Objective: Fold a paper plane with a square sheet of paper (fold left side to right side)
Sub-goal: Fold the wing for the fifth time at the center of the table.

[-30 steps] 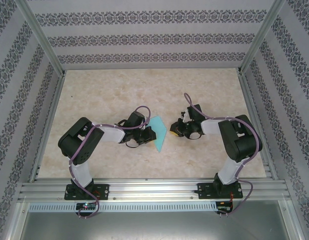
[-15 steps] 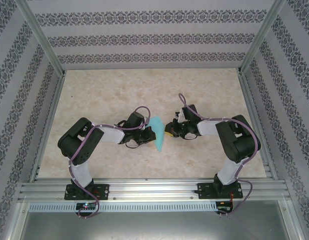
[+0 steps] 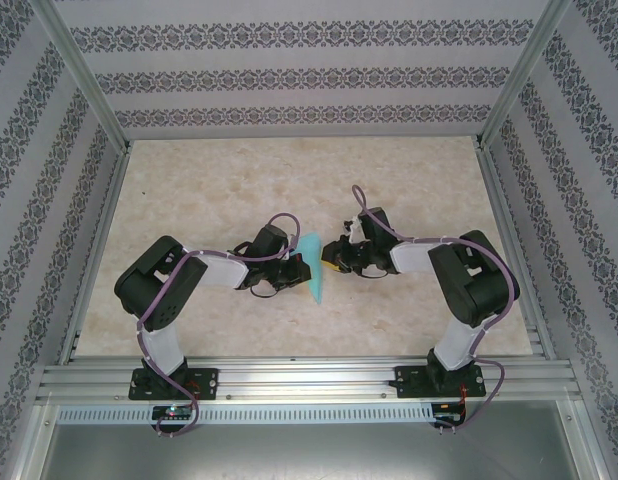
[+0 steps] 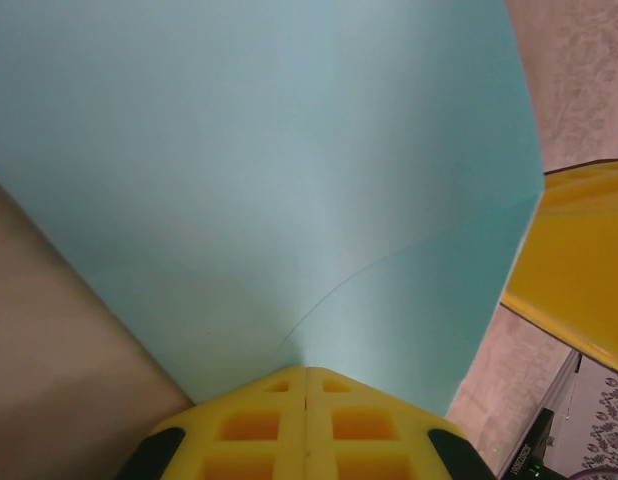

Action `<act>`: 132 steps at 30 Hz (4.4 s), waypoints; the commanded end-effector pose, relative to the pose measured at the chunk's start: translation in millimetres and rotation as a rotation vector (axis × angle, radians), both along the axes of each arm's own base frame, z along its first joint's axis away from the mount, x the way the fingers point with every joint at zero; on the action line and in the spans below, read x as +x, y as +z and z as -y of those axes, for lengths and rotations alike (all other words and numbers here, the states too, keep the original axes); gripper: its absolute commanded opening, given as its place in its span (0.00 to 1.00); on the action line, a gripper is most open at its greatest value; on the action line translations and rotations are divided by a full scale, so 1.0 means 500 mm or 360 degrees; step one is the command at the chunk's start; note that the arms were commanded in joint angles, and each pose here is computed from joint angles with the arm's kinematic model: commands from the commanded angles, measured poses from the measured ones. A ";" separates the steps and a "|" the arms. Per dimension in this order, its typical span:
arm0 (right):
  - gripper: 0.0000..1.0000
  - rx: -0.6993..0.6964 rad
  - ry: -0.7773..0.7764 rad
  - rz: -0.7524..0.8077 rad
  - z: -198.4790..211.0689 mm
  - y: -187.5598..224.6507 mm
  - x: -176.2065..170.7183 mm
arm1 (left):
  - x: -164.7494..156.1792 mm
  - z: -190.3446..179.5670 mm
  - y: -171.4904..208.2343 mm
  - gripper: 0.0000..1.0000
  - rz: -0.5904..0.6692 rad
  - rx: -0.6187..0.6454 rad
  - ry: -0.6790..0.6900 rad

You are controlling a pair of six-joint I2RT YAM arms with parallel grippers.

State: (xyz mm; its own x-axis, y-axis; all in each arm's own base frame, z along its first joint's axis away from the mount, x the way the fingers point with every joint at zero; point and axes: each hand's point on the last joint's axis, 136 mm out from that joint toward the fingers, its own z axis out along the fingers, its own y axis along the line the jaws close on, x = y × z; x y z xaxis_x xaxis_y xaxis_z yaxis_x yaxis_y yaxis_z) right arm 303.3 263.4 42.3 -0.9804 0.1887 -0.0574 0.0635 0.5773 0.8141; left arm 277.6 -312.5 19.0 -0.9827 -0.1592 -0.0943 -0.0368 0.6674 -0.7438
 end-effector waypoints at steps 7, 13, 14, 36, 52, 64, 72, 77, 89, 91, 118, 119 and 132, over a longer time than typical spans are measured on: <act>0.21 0.0044 0.0034 -0.0002 -0.027 -0.005 -0.005 | -0.019 -0.022 -0.032 0.00 -0.0055 0.0086 0.0043; 0.21 0.0048 0.0026 -0.0005 -0.036 -0.010 -0.002 | -0.021 -0.025 -0.035 0.00 -0.0054 0.0094 0.0048; 0.21 0.0045 0.0025 -0.0010 -0.037 -0.013 -0.003 | -0.021 -0.026 -0.035 0.00 -0.0055 0.0096 0.0049; 0.22 0.0055 0.0028 0.0006 -0.050 -0.007 0.006 | 0.000 -0.059 0.037 0.08 0.0044 0.0012 0.0121; 0.22 0.0052 0.0045 0.0008 -0.056 -0.003 0.005 | 0.092 -0.051 0.091 0.23 0.0019 -0.0122 0.0243; 0.22 0.0041 0.0062 -0.0001 -0.060 -0.006 0.001 | 0.119 -0.026 0.091 0.29 0.0020 -0.0210 0.0238; 0.22 0.0030 0.0071 -0.0003 -0.061 -0.008 -0.002 | 0.126 -0.018 0.098 0.29 0.0033 -0.0245 0.0236; 0.22 0.0026 0.0073 -0.0002 -0.061 -0.008 -0.002 | 0.124 -0.024 0.104 0.27 0.0051 -0.0241 0.0250; 0.22 0.0019 0.0077 -0.0011 -0.061 -0.014 -0.005 | 0.122 -0.033 0.109 0.30 0.0076 -0.0218 0.0266; 0.22 0.0021 0.0078 -0.0011 -0.061 -0.013 -0.005 | 0.121 -0.032 0.110 0.30 0.0073 -0.0207 0.0250; 0.22 0.0029 0.0084 -0.0005 -0.068 -0.011 -0.004 | 0.120 -0.020 0.070 0.19 0.0003 -0.0166 0.0192; 0.22 0.0028 0.0083 -0.0007 -0.069 -0.011 -0.004 | 0.119 -0.020 0.068 0.17 -0.0001 -0.0166 0.0188; 0.26 0.0033 0.0103 0.0056 -0.065 0.019 -0.005 | 0.110 -0.061 0.069 0.00 0.0033 -0.0068 0.0209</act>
State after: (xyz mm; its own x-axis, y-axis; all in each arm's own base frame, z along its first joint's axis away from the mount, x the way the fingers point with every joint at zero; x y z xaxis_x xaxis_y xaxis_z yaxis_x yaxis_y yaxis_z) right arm 297.1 290.0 34.2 -0.9886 0.1486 -0.0248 0.0650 0.5694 0.8195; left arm 327.5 -294.6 44.7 -0.9574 -0.2822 -0.0609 -0.1294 0.6081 -0.7832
